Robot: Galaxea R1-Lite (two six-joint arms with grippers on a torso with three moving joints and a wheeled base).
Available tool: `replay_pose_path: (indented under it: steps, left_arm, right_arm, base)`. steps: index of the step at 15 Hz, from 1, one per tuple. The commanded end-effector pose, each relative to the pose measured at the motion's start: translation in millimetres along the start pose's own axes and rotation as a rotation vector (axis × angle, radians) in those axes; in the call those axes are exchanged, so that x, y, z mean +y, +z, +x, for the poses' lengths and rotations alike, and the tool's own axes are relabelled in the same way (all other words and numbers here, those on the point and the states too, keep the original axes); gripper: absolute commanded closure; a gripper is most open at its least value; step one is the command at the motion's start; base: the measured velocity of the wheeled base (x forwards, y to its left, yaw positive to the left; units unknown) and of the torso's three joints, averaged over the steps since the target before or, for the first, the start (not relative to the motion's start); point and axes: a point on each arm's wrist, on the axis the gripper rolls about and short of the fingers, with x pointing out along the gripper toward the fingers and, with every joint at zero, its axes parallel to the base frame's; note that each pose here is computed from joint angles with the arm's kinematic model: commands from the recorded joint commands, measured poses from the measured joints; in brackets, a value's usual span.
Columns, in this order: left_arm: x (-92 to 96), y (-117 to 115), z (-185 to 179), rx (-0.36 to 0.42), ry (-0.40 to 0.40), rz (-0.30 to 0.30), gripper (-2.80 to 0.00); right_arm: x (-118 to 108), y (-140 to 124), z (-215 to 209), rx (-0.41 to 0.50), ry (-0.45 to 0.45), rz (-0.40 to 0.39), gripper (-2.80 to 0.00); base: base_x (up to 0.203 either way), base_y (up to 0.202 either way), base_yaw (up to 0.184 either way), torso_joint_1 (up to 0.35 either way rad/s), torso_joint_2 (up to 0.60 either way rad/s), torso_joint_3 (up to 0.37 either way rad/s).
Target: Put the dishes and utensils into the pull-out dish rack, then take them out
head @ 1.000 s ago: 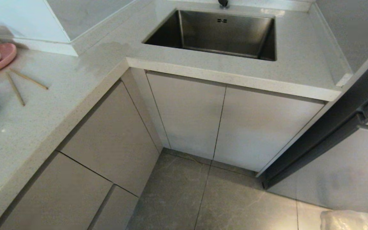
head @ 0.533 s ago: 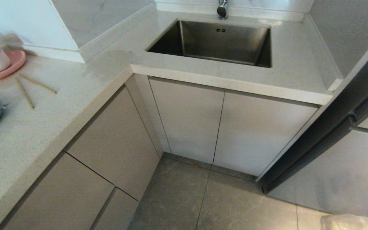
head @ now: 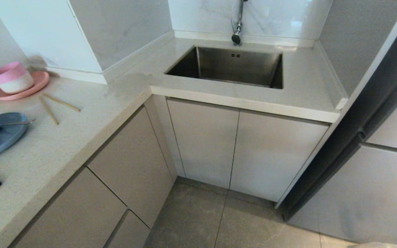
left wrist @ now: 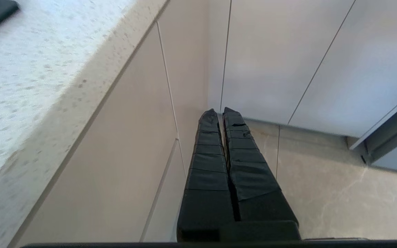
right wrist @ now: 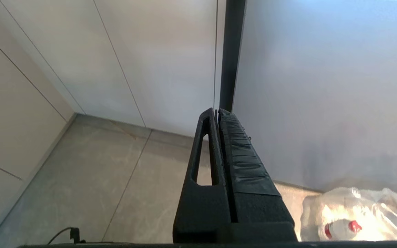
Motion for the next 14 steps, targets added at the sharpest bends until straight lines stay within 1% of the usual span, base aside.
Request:
replay_pose_path:
  steps: [1, 14]
  left_arm:
    - [0.0, 0.0, 0.0, 0.000, 0.000, 0.000, 0.00]
    - [0.0, 0.0, 0.0, 0.000, 0.000, 0.000, 0.00]
  right_arm:
    - [0.0, 0.1, 0.1, 0.000, 0.000, 0.000, 0.00]
    - [0.0, 0.1, 0.0, 0.000, 0.000, 0.000, 0.00]
  base:
    - [0.000, 0.000, 0.000, 0.002, 0.01, 0.207]
    - [0.000, 0.000, 0.000, 0.001, 0.00, 0.202]
